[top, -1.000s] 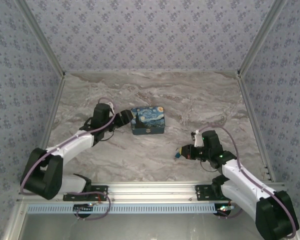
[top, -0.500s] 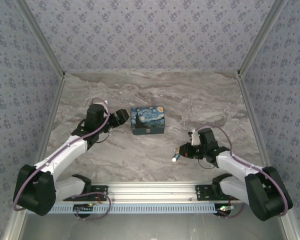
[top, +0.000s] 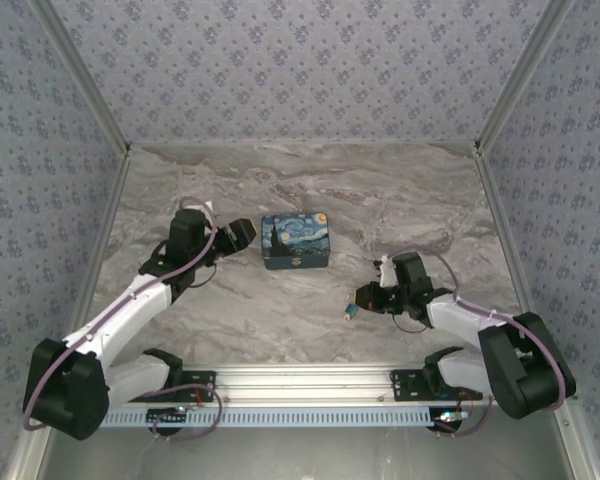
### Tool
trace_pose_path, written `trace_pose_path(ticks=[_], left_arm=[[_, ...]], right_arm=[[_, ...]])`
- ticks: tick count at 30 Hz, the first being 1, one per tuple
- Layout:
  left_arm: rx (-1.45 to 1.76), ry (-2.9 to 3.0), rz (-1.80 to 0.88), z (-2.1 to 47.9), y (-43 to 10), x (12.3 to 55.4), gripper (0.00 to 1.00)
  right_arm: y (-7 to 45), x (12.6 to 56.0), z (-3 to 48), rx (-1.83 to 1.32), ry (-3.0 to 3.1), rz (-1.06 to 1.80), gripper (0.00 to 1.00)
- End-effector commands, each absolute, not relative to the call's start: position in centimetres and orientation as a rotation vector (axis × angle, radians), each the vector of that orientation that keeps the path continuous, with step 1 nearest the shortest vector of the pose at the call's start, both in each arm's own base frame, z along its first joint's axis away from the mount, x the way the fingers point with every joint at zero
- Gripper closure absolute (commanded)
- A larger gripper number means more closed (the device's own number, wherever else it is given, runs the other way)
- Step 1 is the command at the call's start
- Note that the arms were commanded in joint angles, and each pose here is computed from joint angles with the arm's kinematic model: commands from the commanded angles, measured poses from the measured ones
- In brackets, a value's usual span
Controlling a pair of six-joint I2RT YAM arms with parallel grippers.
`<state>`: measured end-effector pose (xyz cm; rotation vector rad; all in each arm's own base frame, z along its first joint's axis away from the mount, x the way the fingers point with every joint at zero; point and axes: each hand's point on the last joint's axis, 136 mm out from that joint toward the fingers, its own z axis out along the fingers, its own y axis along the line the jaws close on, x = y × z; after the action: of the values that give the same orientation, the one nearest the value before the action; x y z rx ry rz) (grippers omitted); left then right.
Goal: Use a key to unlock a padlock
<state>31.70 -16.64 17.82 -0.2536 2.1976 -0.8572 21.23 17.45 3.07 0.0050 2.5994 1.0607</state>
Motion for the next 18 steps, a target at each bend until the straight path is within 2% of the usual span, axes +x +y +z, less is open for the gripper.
trace_pose_path(ticks=[1,8,12,18], left_arm=[[-0.248,2.171,-0.824,18.8,-15.7,31.8,0.24],[-0.273,2.135,-0.795,19.6,-14.3,31.6,0.24],[-0.274,2.099,-0.76,20.6,-13.2,31.4,0.24],[-0.198,2.057,-0.533,22.3,-10.5,31.1,0.22]], right_arm=[[17.3,21.9,3.4,0.0,2.582,1.051,0.86],[16.9,22.6,4.3,-0.004,2.56,1.02,0.74],[16.2,23.4,5.7,-0.006,2.532,0.97,0.71],[13.9,25.1,8.9,-0.034,2.476,0.803,0.69]])
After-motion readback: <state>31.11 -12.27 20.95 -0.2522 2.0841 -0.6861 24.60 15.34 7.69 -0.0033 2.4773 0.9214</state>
